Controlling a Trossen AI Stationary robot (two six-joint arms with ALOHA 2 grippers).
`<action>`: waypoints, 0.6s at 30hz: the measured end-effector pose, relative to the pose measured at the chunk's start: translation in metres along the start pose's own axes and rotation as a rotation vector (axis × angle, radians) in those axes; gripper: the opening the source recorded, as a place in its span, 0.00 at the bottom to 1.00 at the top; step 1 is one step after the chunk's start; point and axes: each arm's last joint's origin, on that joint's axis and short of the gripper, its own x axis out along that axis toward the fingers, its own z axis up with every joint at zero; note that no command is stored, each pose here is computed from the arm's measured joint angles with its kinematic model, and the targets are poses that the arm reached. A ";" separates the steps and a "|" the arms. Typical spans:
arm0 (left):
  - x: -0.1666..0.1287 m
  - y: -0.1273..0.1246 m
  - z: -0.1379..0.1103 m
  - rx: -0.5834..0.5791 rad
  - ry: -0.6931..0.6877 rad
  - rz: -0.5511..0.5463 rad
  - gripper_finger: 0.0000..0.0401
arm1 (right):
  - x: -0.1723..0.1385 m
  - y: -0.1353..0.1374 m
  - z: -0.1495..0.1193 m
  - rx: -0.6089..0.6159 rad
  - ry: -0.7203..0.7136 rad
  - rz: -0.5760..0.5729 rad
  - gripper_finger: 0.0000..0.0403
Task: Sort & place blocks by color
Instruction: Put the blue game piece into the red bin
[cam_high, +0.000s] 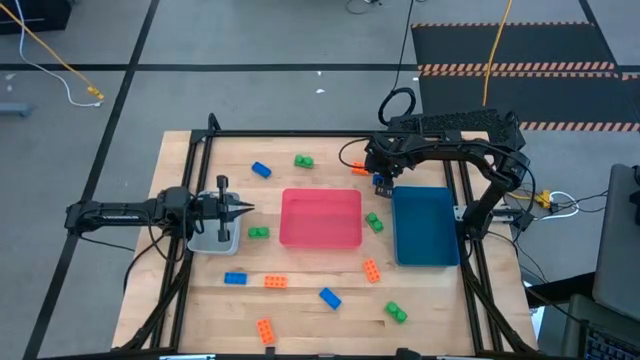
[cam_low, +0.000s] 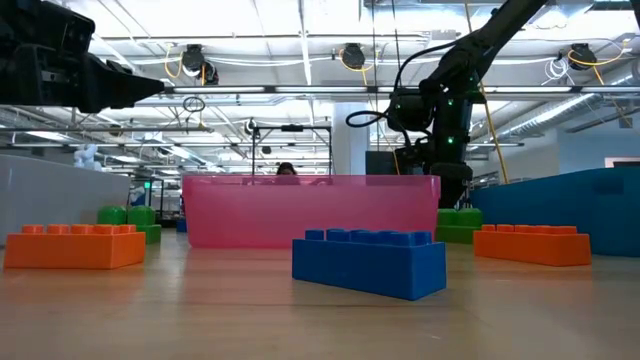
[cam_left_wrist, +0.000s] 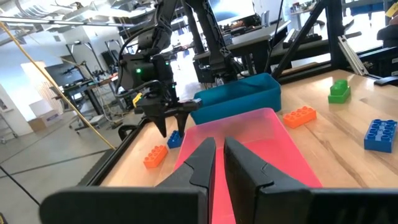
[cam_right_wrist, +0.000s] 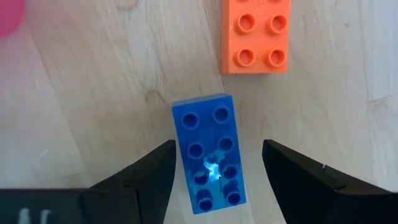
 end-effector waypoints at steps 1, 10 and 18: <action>0.000 0.000 0.000 0.000 0.000 0.000 0.09 | 0.000 0.000 0.000 0.000 0.000 0.000 0.58; 0.000 0.000 0.000 0.000 0.000 0.000 0.09 | 0.000 0.000 0.000 0.000 0.000 0.000 0.58; 0.000 0.000 0.000 0.000 -0.001 0.001 0.09 | 0.000 -0.001 0.002 0.003 -0.019 -0.006 0.58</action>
